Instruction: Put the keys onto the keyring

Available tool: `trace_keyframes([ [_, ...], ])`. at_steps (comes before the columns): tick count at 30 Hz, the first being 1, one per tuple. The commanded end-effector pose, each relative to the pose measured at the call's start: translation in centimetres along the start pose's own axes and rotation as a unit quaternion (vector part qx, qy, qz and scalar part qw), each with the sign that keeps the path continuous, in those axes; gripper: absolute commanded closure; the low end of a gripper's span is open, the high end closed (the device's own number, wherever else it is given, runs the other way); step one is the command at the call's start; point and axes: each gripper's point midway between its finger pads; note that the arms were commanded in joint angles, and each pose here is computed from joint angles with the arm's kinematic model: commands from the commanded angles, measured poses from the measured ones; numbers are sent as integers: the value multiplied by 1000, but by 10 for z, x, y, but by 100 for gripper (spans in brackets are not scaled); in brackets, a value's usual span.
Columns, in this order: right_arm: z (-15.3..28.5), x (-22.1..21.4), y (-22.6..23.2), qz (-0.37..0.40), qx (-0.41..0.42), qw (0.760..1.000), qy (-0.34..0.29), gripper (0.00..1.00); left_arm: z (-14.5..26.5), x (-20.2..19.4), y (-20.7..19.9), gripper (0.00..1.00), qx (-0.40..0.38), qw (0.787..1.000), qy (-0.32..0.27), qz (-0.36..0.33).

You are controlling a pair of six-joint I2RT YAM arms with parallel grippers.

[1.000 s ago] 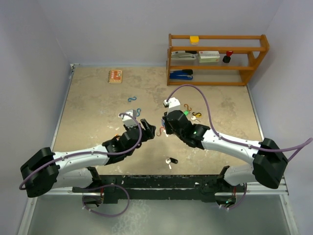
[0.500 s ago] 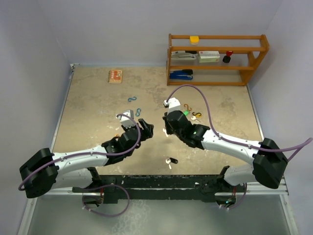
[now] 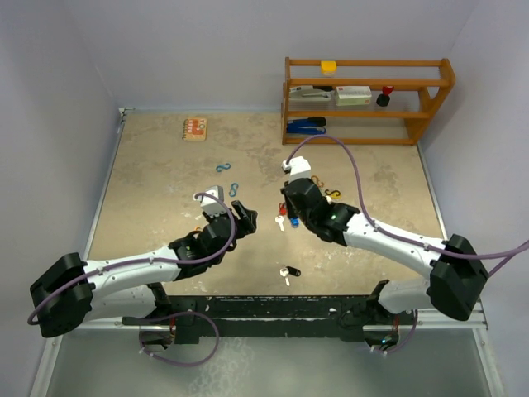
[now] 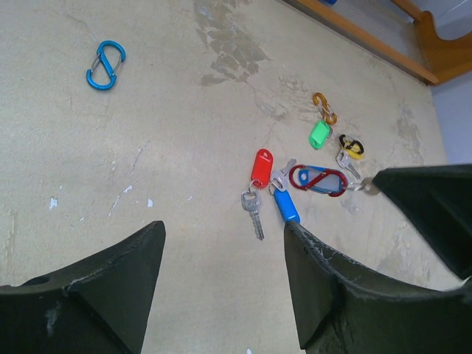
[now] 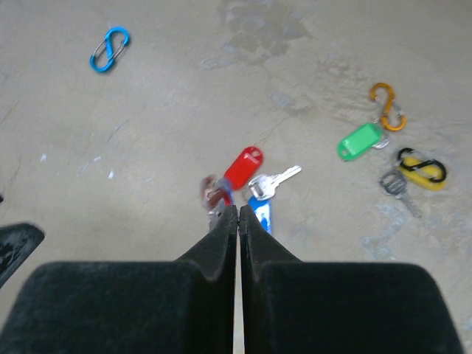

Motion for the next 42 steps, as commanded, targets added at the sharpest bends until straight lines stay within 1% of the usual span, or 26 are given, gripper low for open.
trace_keyframes([
  [1,6,54,-30,-45,-24,998,-48,100,1,14,-5,37,1,1000,-14,10],
  [5,-3,68,-63,-67,-53,995,-58,100,0,10,-4,37,5,1000,-7,3],
  [10,-13,83,-93,-84,-82,991,-62,100,0,10,-3,36,12,1000,-3,-3],
  [15,-29,89,-123,-99,-109,987,-57,100,4,17,4,32,27,1000,-9,-4],
  [21,-57,77,-146,-110,-128,985,-26,100,5,26,20,22,64,998,-21,4],
  [26,-72,69,-159,-117,-138,983,-7,100,-1,25,31,21,89,996,-8,1],
  [31,-77,63,-171,-125,-154,980,9,100,0,24,41,21,107,994,-3,5],
  [32,-78,62,-173,-126,-157,980,10,95,0,24,44,21,114,993,-4,5],
  [33,-78,61,-175,-127,-159,979,11,83,0,24,49,21,121,993,-6,6],
  [35,-76,60,-175,-128,-160,979,13,42,3,25,57,21,141,990,-9,11],
  [36,-75,60,-175,-131,-158,979,11,32,4,25,62,21,151,988,-12,14],
  [38,-70,65,-173,-134,-154,979,1,19,7,24,71,21,167,986,-17,19],
  [40,-66,70,-172,-120,-148,982,-11,18,10,23,80,22,181,983,-25,25],
  [42,-61,66,-162,-114,-129,985,1,18,14,22,90,22,197,979,-32,31],
])
Point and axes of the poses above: each gripper's point midway between its finger pads, its own z axis back along the fingers, its own y axis along the line the jaws close on, x = y × z, and after that the axes turned 9 degrees about -z, right-handed
